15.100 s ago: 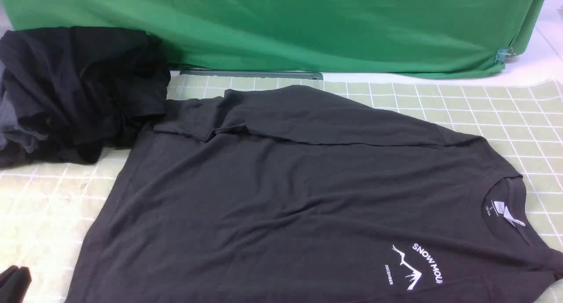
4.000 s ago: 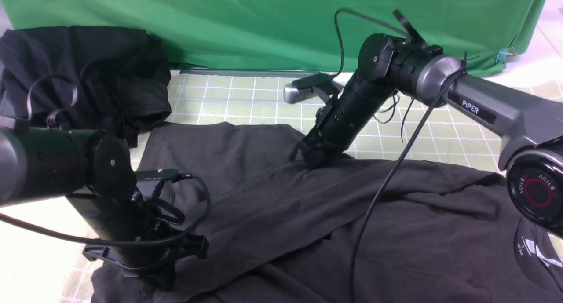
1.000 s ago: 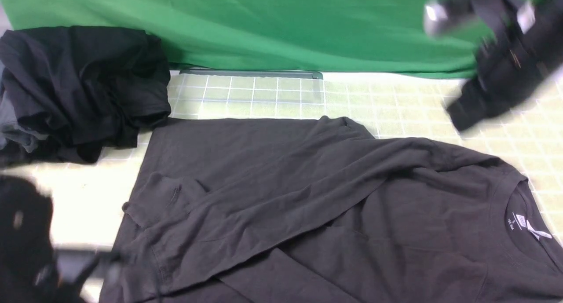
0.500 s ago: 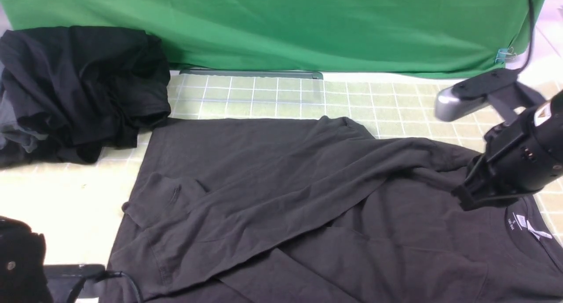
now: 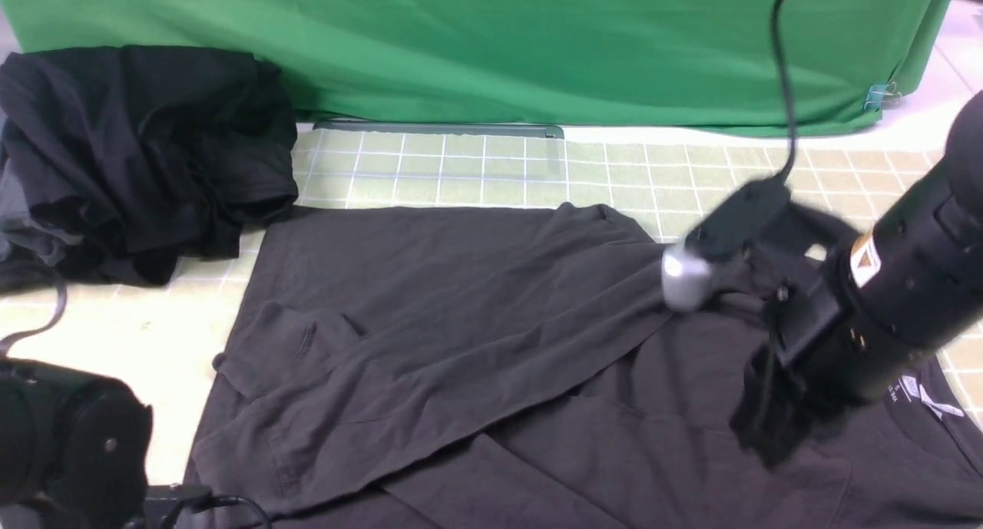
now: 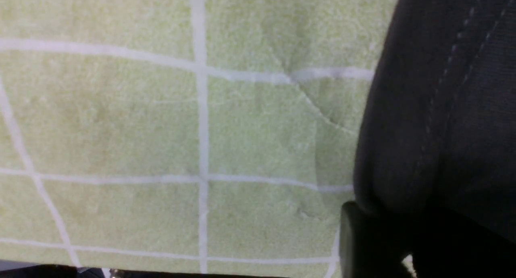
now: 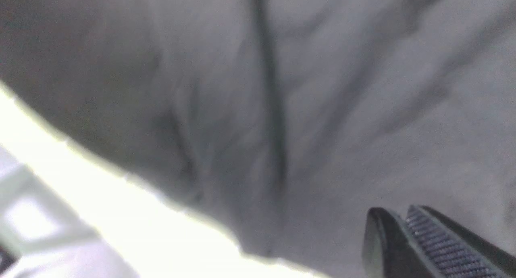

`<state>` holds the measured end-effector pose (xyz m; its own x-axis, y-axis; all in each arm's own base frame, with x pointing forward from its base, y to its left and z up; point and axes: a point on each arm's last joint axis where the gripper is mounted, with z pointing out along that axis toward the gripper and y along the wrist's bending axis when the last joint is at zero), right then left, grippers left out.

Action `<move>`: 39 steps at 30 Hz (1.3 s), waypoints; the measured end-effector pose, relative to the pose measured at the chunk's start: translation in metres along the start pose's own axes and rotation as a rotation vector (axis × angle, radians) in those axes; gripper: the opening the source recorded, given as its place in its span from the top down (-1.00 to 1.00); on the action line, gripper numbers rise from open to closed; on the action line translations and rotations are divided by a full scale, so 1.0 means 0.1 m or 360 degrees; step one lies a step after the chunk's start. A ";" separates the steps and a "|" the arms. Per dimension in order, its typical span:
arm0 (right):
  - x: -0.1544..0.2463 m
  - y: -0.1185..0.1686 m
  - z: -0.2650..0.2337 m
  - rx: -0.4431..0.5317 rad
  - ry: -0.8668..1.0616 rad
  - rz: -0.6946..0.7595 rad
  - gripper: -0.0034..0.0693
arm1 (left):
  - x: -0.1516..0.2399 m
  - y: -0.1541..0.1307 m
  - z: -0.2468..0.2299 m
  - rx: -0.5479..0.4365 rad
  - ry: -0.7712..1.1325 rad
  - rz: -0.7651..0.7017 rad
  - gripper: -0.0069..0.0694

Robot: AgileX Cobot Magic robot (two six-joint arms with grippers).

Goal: Fold a long-sleeved shirt over a green coffee tablecloth.
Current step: 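Grasp the near edge of the shirt at its hem and shoulder corners, then fold the black garment in half by bringing its near edge over to the far edge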

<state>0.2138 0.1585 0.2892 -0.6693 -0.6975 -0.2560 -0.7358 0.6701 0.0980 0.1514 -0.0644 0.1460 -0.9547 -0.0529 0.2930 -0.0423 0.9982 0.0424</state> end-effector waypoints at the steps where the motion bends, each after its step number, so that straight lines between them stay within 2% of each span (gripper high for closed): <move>1: 0.02 0.04 0.00 -0.0016 0.0039 -0.0024 0.74 | 0.00 0.00 0.00 0.0000 0.0000 0.0006 0.55; 4: 0.07 0.18 0.05 -0.0056 0.0130 -0.0090 0.73 | 0.00 0.02 -0.01 -0.0036 -0.0004 0.0030 0.75; 8: 0.22 0.45 0.27 -0.0104 0.0272 -0.0178 0.59 | 0.06 0.08 -0.10 -0.0075 -0.0079 0.0070 0.79; 11: 0.36 0.68 0.50 -0.0116 0.0298 -0.0266 0.24 | 0.18 0.12 -0.27 -0.0034 -0.0197 0.0075 0.79; 12: 0.38 0.71 0.53 -0.0117 0.0295 -0.0280 0.21 | 0.19 0.12 -0.27 -0.0030 -0.0208 0.0075 0.79; 15: 0.51 0.84 0.73 -0.0114 0.0234 -0.0361 -0.19 | 0.29 0.16 -0.41 -0.0012 -0.0306 0.0088 0.79; 16: 0.56 0.87 0.81 -0.0107 0.0193 -0.0381 -0.38 | 0.34 0.18 -0.45 -0.0004 -0.0329 0.0089 0.79; 18: 0.61 0.85 0.91 -0.0076 0.0143 -0.0354 -0.51 | 0.40 0.21 -0.49 -0.0006 -0.0346 0.0092 0.79; 21: 0.67 0.78 1.03 0.0022 0.0103 -0.0289 -0.58 | 0.43 0.23 -0.51 -0.0020 -0.0361 0.0096 0.79; 26: 0.69 0.74 1.23 0.0080 0.0183 -0.0253 -0.57 | 0.43 0.23 -0.53 -0.0019 -0.0363 0.0091 0.79; 29: 0.69 0.73 1.31 0.0093 0.0235 -0.0262 -0.51 | 0.42 0.23 -0.56 -0.0018 -0.0375 0.0092 0.79; 32: 0.68 0.72 1.32 0.0123 0.0252 -0.0274 -0.09 | 0.41 0.21 -0.63 0.0002 -0.0406 0.0091 0.79; 33: 0.68 0.71 1.31 0.0139 0.0261 -0.0294 0.23 | 0.42 0.21 -0.66 0.0024 -0.0428 0.0089 0.79; 35: 0.71 0.74 1.28 0.0136 0.0288 -0.0300 0.62 | 0.45 0.20 -0.70 0.0062 -0.0464 0.0086 0.79; 36: 0.75 0.76 1.24 0.0125 0.0310 -0.0300 0.76 | 0.47 0.20 -0.74 0.0081 -0.0499 0.0087 0.79; 39: 0.78 0.77 1.08 0.0114 0.0260 -0.0283 0.82 | 0.50 0.22 -0.91 0.0103 -0.0627 0.0069 0.79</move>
<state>0.1160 0.1837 0.1731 -0.5419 -0.8340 -0.1037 -0.8383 0.5452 -0.0044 0.1290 -0.0475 0.2486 -0.9953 -0.0085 -0.0962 -0.0061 0.9997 -0.0257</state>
